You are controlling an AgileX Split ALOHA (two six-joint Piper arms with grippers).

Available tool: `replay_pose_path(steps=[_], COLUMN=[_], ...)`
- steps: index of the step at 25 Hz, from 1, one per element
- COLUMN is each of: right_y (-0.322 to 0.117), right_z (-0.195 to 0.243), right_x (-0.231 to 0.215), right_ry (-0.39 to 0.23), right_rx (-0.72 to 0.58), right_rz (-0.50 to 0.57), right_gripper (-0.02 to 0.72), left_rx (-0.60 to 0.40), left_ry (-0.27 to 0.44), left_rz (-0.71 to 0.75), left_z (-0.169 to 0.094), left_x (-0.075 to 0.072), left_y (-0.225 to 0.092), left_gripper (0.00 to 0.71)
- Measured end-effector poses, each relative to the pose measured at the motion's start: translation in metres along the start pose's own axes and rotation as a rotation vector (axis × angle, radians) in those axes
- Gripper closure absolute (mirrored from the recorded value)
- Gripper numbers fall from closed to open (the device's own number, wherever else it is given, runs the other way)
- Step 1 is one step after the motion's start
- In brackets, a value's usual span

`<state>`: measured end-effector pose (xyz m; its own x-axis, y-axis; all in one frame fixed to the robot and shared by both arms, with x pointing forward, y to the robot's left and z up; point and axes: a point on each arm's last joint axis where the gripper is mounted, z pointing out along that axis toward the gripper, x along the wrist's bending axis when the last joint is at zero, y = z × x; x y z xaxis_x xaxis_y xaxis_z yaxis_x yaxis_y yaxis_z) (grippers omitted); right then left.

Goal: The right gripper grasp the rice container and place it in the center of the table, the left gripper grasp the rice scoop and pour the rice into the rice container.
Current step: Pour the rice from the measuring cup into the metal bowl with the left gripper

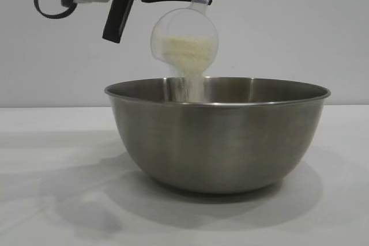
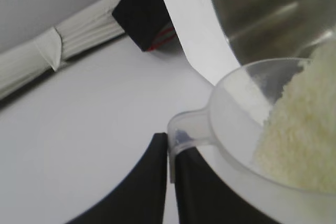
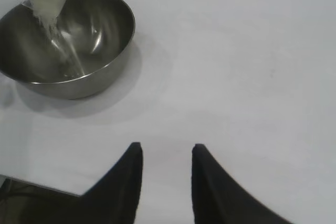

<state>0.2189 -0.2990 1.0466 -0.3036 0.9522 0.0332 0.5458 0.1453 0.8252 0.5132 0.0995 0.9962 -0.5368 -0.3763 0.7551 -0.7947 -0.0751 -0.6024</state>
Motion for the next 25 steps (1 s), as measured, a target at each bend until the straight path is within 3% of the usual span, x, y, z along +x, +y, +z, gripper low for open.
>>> replay_pose_path(steps=[10, 14, 16, 21, 25], right_y=[0.000, 0.000, 0.000, 0.000, 0.000], right_z=[0.000, 0.000, 0.000, 0.000, 0.000], right_x=[0.000, 0.000, 0.000, 0.000, 0.000], right_ry=[-0.002, -0.002, -0.002, -0.002, -0.002], right_rx=[0.000, 0.000, 0.000, 0.000, 0.000], right_rz=[0.002, 0.002, 0.002, 0.002, 0.002], right_gripper=[0.467, 0.467, 0.467, 0.467, 0.467], left_rx=[-0.014, -0.005, 0.010, 0.123, 0.327], left_ry=[0.013, 0.014, 0.017, 0.041, 0.173], left_rz=[0.053, -0.019, -0.154, -0.880, -1.450], left_z=[0.000, 0.000, 0.000, 0.006, 0.004], left_x=[0.004, 0.004, 0.004, -0.011, -0.024], left_y=[-0.003, -0.003, -0.005, -0.011, -0.027], left_gripper=[0.710, 0.710, 0.710, 0.710, 0.710])
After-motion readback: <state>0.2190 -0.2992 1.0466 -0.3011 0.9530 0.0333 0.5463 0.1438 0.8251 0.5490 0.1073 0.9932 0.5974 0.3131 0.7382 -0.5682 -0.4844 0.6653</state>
